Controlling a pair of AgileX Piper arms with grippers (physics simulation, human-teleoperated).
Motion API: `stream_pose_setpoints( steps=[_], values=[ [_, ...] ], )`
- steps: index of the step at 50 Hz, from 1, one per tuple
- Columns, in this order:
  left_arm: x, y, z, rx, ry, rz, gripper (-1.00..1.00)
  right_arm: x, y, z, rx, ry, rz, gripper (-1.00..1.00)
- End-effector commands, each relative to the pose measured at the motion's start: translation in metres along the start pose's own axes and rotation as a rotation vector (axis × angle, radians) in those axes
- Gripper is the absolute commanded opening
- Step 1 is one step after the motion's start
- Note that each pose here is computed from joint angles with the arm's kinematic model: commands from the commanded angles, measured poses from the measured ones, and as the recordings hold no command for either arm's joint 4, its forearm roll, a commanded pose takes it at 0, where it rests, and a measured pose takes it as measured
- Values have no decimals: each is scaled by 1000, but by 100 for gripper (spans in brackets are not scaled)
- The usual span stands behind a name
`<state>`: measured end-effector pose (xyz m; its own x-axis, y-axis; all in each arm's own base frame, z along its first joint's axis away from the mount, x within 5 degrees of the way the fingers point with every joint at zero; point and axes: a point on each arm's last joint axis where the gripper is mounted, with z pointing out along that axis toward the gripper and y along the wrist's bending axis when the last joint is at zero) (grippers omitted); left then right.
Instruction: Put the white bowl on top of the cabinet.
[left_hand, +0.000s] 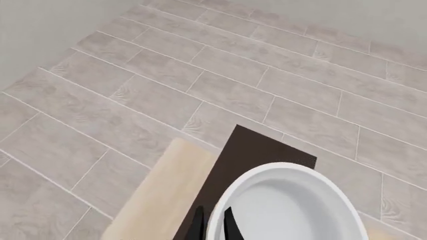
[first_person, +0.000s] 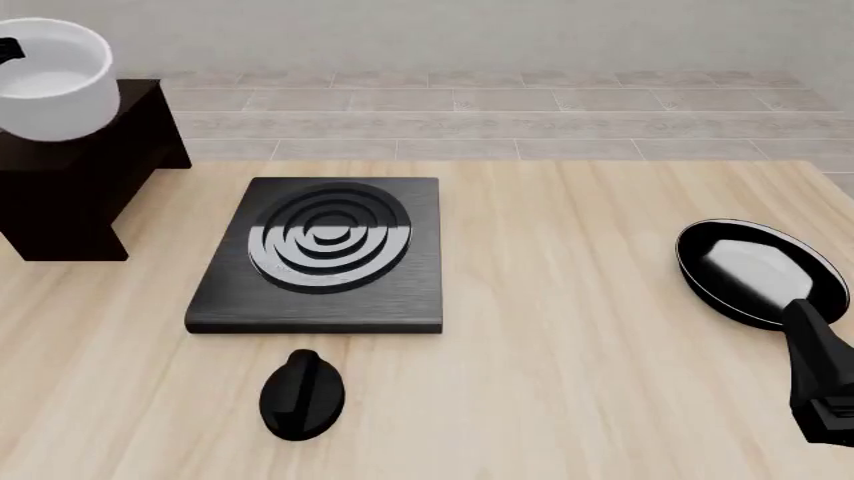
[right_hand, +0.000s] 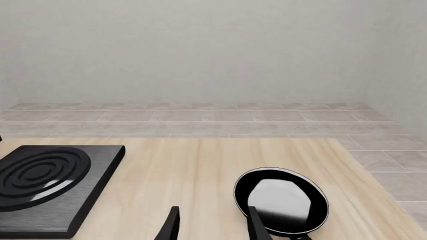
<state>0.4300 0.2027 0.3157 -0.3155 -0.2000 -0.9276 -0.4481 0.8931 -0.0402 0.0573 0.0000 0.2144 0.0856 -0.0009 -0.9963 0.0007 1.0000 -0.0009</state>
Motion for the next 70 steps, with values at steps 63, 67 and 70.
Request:
stream_pose_setpoints(
  steps=[63, 67, 70],
  values=[
    [-41, 1, -28, 6, -62, -32, 100, 0, 0, 0, 0, 0, 0, 100],
    [-47, -1, -34, 9, -73, -25, 100, 0, 0, 0, 0, 0, 0, 100],
    [-51, -1, -37, 10, -78, -22, 100, 0, 0, 0, 0, 0, 0, 100]
  ],
)
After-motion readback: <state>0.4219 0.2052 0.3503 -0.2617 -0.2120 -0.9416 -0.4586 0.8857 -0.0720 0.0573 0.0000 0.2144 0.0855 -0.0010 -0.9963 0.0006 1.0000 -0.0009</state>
